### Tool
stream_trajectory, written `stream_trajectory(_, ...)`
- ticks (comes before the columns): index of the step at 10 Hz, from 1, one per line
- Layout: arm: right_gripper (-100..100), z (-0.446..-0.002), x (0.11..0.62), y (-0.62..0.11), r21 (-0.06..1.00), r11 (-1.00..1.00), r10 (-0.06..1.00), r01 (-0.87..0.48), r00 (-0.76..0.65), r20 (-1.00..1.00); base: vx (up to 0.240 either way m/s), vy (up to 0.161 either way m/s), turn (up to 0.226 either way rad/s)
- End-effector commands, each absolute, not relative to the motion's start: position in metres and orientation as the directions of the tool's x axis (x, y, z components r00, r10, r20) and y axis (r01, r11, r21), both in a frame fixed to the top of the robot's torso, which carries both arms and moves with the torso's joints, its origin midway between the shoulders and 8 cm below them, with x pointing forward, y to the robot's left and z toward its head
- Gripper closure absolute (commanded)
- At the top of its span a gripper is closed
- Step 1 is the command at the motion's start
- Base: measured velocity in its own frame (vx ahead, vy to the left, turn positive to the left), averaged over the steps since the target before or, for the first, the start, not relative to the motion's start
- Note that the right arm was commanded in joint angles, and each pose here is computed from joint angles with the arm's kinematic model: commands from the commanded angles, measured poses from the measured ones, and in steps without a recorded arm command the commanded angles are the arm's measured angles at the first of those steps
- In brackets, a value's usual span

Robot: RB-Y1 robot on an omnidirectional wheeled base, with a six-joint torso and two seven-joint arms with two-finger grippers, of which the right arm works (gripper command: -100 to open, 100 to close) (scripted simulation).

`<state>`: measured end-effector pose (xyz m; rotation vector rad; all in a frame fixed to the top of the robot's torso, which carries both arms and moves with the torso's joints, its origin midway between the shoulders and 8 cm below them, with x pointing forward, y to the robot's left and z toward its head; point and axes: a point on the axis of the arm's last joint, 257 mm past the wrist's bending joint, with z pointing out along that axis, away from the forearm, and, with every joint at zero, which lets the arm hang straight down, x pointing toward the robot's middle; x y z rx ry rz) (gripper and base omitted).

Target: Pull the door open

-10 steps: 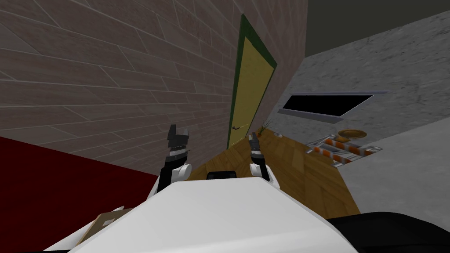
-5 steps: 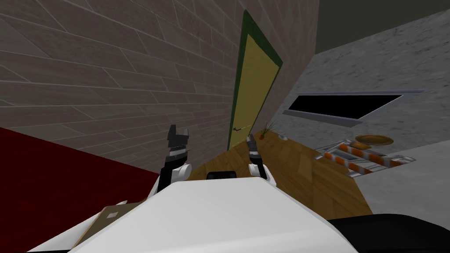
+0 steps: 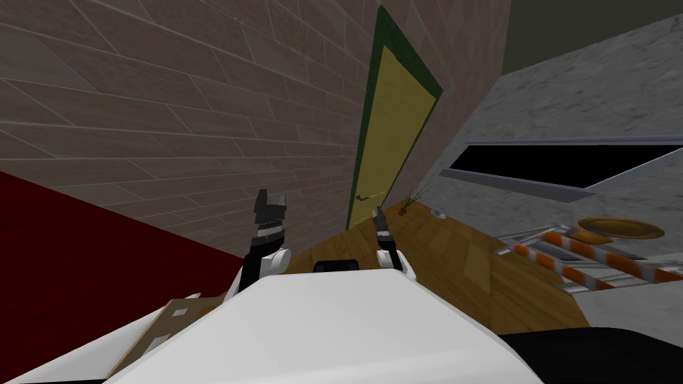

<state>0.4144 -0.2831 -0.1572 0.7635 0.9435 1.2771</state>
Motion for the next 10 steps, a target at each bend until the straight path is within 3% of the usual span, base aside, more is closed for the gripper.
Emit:
stream_trajectory(1, -100, -0.174, 0.415, -0.285, 0.901, 0.140, 0.989, -0.411, 0.024, -0.143, 0.057, -0.074, 0.075)
stream_trajectory(10, -100, -0.236, 0.423, -0.293, 0.943, 0.074, 0.995, -0.323, -0.041, -0.092, 0.035, -0.059, 0.102)
